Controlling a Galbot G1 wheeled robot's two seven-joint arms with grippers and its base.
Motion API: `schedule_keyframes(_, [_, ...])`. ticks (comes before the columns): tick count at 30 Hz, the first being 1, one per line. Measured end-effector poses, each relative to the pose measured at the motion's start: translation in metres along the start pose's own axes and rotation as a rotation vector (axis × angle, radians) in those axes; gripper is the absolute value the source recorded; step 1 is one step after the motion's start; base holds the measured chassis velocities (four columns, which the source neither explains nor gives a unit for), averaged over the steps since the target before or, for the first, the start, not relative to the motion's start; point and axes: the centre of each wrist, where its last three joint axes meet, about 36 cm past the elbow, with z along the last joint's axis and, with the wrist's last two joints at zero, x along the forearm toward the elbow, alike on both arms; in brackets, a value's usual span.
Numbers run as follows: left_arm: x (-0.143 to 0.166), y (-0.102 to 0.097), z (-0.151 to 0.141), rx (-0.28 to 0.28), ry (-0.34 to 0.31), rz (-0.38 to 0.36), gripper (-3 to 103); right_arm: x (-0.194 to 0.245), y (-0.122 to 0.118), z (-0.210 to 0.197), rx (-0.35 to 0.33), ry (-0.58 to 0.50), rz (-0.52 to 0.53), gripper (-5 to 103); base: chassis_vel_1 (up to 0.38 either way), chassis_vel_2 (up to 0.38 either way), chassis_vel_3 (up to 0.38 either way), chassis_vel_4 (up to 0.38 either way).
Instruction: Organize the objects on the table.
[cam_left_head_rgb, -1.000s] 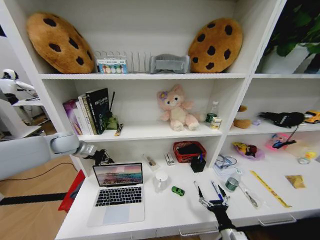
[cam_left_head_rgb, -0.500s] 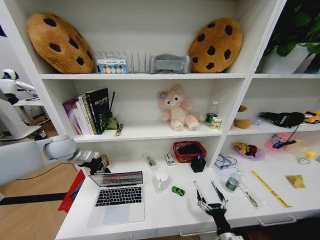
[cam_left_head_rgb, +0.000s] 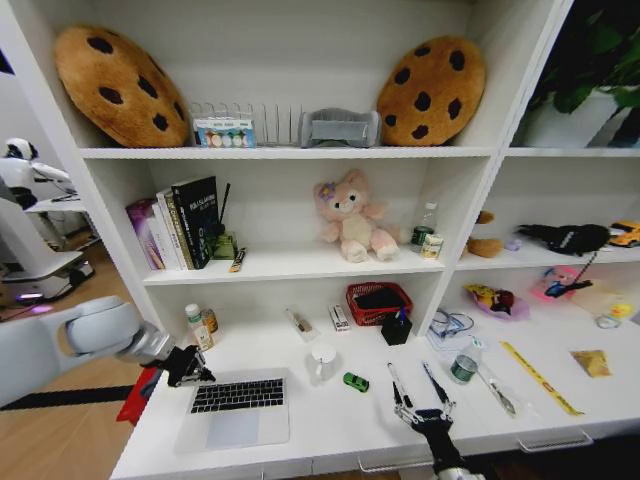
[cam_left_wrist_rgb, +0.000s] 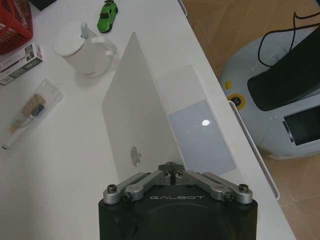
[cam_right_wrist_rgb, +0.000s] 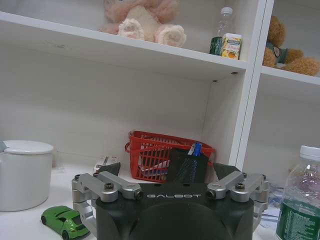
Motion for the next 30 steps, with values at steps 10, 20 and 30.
schedule_keyframes(10, [-0.03,-0.075,0.038,0.125,-0.034,-0.03,0,0.009,-0.007,0.006,0.015,0.018,0.017,100,0.0,0.0,0.0,0.0])
schedule_keyframes(20, [-0.068,-0.181,0.073,0.363,-0.16,-0.259,0,0.01,-0.022,0.003,0.041,0.013,0.035,100,0.0,0.0,0.0,0.0])
schedule_keyframes(30, [-0.1,-0.264,0.014,0.827,-0.326,-1.08,14,0.002,-0.035,-0.016,0.063,-0.014,0.029,100,0.0,0.0,0.0,0.0])
